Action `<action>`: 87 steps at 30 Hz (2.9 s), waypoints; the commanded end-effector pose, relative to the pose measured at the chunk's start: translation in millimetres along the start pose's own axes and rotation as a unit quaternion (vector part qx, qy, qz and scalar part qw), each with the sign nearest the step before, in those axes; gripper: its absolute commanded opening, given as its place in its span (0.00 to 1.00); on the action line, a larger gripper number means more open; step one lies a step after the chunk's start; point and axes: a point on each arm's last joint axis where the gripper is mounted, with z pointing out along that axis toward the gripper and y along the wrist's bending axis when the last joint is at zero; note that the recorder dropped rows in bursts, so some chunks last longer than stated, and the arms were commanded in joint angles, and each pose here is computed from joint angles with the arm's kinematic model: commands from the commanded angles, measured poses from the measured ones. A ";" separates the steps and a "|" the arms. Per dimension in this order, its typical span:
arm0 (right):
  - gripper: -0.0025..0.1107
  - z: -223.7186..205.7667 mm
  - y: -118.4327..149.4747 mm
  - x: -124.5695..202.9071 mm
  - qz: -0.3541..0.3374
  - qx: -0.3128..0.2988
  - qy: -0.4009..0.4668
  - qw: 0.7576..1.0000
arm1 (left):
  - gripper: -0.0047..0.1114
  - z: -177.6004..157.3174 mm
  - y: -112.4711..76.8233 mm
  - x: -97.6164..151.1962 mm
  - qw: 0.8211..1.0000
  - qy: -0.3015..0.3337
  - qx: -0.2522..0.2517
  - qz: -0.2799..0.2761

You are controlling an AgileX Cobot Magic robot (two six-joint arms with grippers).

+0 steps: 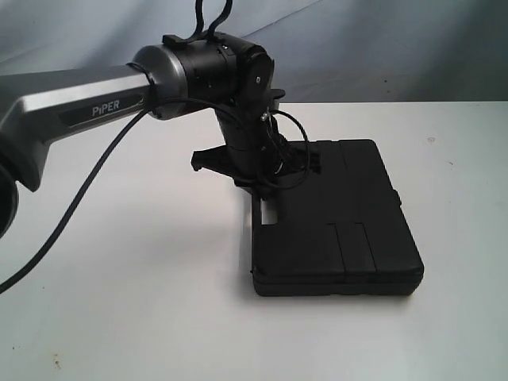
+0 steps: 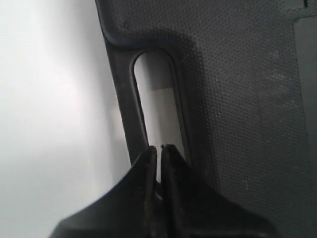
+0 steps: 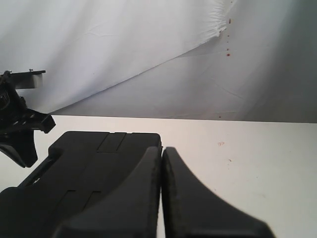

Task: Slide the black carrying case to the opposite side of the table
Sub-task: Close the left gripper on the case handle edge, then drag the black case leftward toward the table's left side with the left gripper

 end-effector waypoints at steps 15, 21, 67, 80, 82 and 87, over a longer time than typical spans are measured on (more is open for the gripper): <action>0.02 -0.3 -0.3 0.9 -0.001 0.002 -0.002 1.000 | 0.38 9.3 1.1 -7.7 0.999 -0.033 -0.006 0.017; 0.02 -0.3 -0.3 0.9 -0.001 0.002 -0.002 1.000 | 0.38 20.2 1.6 -7.0 0.999 -0.027 -0.009 0.018; 0.02 -0.3 -0.3 0.9 -0.001 0.002 -0.002 1.000 | 0.04 45.1 24.6 -10.3 1.000 0.016 -0.023 -0.002; 0.02 -0.3 -0.3 0.9 -0.001 0.002 -0.002 1.000 | 0.04 45.9 46.0 -3.9 0.999 0.020 -0.022 -0.014; 0.02 -0.3 -0.3 0.9 -0.001 0.002 -0.002 1.000 | 0.04 44.4 57.0 -0.3 0.999 0.016 -0.024 -0.020; 0.02 -0.3 -0.3 0.9 -0.001 0.002 -0.002 1.000 | 0.04 36.1 88.2 8.2 0.998 0.010 -0.028 -0.047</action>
